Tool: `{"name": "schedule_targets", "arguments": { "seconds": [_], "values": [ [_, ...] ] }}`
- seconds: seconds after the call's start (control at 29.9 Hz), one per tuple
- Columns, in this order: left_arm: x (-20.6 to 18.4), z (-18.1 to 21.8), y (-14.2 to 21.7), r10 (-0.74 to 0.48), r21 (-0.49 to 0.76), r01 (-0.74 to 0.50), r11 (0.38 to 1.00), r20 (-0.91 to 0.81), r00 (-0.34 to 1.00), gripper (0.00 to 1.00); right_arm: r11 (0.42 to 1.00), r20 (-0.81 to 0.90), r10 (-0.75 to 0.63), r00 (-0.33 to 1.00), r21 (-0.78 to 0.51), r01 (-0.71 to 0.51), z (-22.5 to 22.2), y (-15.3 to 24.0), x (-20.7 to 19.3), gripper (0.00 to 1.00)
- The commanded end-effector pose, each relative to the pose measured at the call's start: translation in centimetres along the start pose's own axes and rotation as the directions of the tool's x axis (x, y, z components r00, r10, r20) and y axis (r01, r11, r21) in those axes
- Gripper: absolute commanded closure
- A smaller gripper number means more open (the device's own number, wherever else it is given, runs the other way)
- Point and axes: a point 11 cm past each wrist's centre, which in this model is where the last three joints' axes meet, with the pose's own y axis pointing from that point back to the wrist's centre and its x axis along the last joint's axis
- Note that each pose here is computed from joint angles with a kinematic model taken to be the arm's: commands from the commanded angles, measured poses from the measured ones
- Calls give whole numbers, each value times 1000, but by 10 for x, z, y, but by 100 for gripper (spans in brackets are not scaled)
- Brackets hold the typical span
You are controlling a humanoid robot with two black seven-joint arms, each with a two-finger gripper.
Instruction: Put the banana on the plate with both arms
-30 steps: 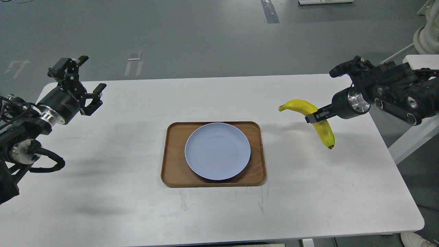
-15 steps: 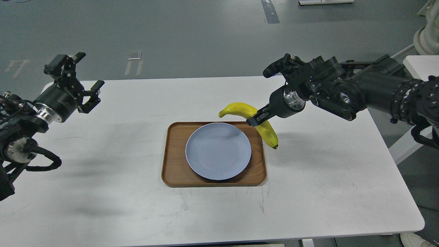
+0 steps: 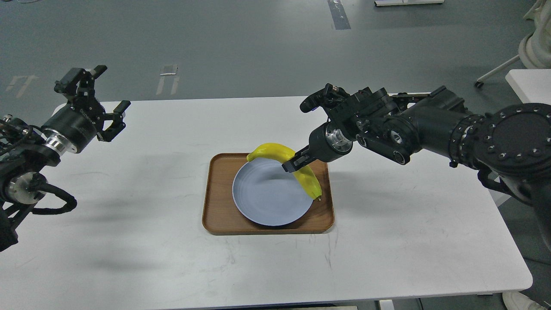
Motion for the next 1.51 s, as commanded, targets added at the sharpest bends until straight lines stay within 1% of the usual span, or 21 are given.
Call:
{"name": "schedule_targets", "arguments": {
  "seconds": [0.0, 0.1, 0.17, 0.23, 0.27, 0.33, 0.47, 0.54, 0.64, 0.67, 0.7, 0.74, 0.77, 0.84, 0.87, 0.94, 0.97, 1.04, 1.14, 1.27, 1.47],
  "values": [
    [0, 0, 0, 0, -1, 0, 1000, 0, 1000, 2, 1000, 7, 0, 1000, -2, 0, 2, -1, -2, 52],
    [0, 0, 0, 0, -1, 0, 1000, 0, 1000, 2, 1000, 23, 4, 1000, 10, -4, 1, -2, -3, 46],
    [0, 0, 0, -1, 0, 1, 1000, 0, 1000, 2, 999, 51, 17, 999, 27, -19, -2, -2, -2, 36],
    [0, 0, 0, -1, 0, 1, 1000, 0, 1000, 2, 999, 62, 22, 998, 34, -24, -3, -3, -1, 33],
    [0, 0, 0, 0, -1, 0, 1000, 0, 1000, 2, 999, 68, 26, 997, 38, -28, -3, -3, -1, 24],
    [0, 0, 0, -1, 0, 1, 1000, 0, 1000, 2, 998, 78, 33, 996, 46, -37, -4, -2, 1, 12],
    [2, 2, 1, 3, 0, -3, 1000, 5, 1000, 2, 996, 107, 62, 992, 59, -69, -6, 1, 9, 5],
    [5, 4, 3, 8, -1, -8, 1000, 10, 1000, 2, 991, 140, 95, 985, 84, -108, -11, 4, 18, 4],
    [5, 4, 3, 8, 0, -8, 1000, 12, 1000, 2, 970, 267, 184, 946, 106, -218, 3, 24, 29, 3],
    [5, 3, 3, 9, 0, -9, 1000, 10, 1000, 2, 949, 356, 239, 903, 112, -295, 16, 37, 34, 3],
    [5, 3, 3, 9, 0, -9, 1000, 10, 1000, 2, 935, 405, 266, 875, 114, -337, 22, 45, 36, 3],
    [5, 3, 4, 10, 1, -10, 1000, 10, 1000, 2, 906, 506, 306, 807, 107, -410, 38, 57, 33, 3],
    [5, 2, 3, 9, 2, -9, 1000, 8, 1000, 2, 892, 555, 316, 769, 103, -441, 45, 60, 29, 2],
    [1, -2, 2, 3, 4, -3, 1000, 0, 1000, 2, 830, 713, 337, 615, 83, -551, 66, 68, 13, 0],
    [1, -2, 2, 3, 4, -3, 1000, 0, 1000, 2, 830, 713, 337, 614, 83, -552, 67, 68, 13, 0],
    [-1, -3, 0, -1, 4, 1, 1000, -5, 1000, 2, 785, 806, 336, 488, 48, -618, 84, 70, -6, 0],
    [-3, -5, -1, -4, 5, 4, 1000, -8, 1000, 2, 774, 823, 337, 457, 34, -632, 89, 72, -12, 0],
    [-8, -8, -4, -12, 4, 12, 1000, -18, 1000, 2, 722, 881, 332, 338, -7, -692, 102, 75, -26, 0],
    [-14, -12, -8, -24, 5, 24, 1000, -30, 999, 2, 675, 918, 317, 237, -43, -737, 110, 74, -37, 0],
    [-27, -23, -15, -41, 9, 42, 999, -54, 998, 2, 635, 927, 342, 152, -109, -765, 127, 83, -44, 0],
    [-45, -42, -25, -59, 20, 61, 998, -89, 994, 2, 616, 933, 345, 99, -146, -775, 136, 87, -49, 0]
  ]
}}
